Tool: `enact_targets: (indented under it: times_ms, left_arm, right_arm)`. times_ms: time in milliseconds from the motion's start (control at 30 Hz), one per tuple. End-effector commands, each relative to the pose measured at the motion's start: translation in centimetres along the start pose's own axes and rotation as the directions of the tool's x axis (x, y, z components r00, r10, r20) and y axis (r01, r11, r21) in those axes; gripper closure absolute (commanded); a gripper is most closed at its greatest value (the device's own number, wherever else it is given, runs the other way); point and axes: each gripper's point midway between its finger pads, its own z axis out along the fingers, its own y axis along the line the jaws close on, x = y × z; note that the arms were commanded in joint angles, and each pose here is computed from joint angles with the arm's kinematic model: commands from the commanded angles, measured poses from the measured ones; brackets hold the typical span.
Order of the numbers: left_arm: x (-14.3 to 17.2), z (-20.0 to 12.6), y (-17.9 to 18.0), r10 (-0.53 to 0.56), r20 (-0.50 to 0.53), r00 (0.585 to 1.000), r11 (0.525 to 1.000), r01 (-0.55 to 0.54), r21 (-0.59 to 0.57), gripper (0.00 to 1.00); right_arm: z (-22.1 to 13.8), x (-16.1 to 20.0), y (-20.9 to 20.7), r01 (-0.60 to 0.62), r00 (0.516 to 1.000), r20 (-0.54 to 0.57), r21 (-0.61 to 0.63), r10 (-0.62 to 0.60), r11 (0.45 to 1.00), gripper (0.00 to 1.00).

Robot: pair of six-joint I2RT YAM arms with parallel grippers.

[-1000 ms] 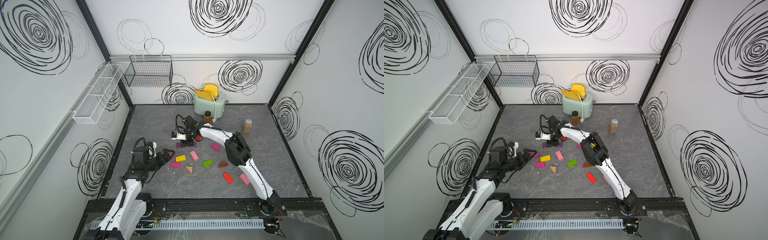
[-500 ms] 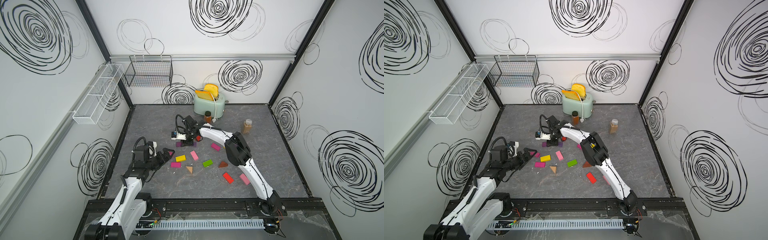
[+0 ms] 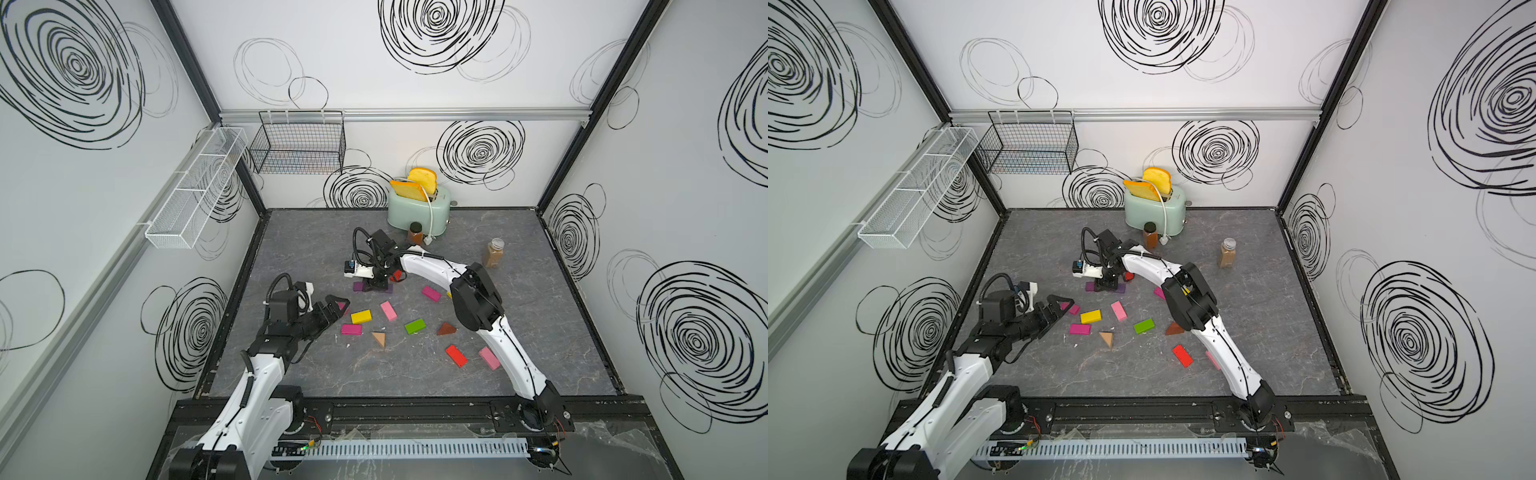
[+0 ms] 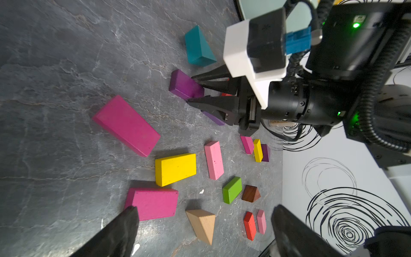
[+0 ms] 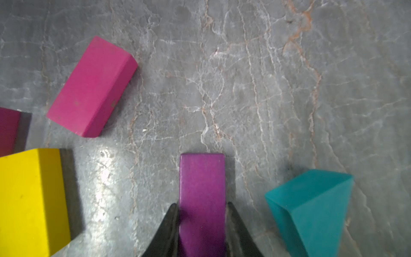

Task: Assemble a piece of candy with building blocks
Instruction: Adjust the building block at the center of the board.

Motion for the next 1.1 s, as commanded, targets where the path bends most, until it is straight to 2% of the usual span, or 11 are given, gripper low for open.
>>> enact_targets:
  times_ms: [0, 267, 1067]
  left_arm:
    - [-0.7, -0.1, -0.6, 0.028, 0.022, 0.999, 0.999, -0.028, 0.028, 0.02]
    - [-0.7, 0.0, -0.7, 0.032, 0.022, 0.999, 0.999, -0.033, 0.030, 0.02]
    - [-0.8, 0.0, -0.7, 0.038, 0.023, 0.999, 0.999, -0.039, 0.027, 0.02]
  right_arm:
    - [-0.9, 1.8, 0.2, -0.048, 0.996, -0.074, 0.006, 0.049, 0.999, 0.71]
    - [-1.5, 2.4, -0.2, -0.075, 0.994, -0.074, 0.021, 0.076, 0.997, 0.71]
    - [-1.4, 3.6, 2.1, -0.105, 0.993, -0.067, -0.055, 0.102, 0.993, 0.70]
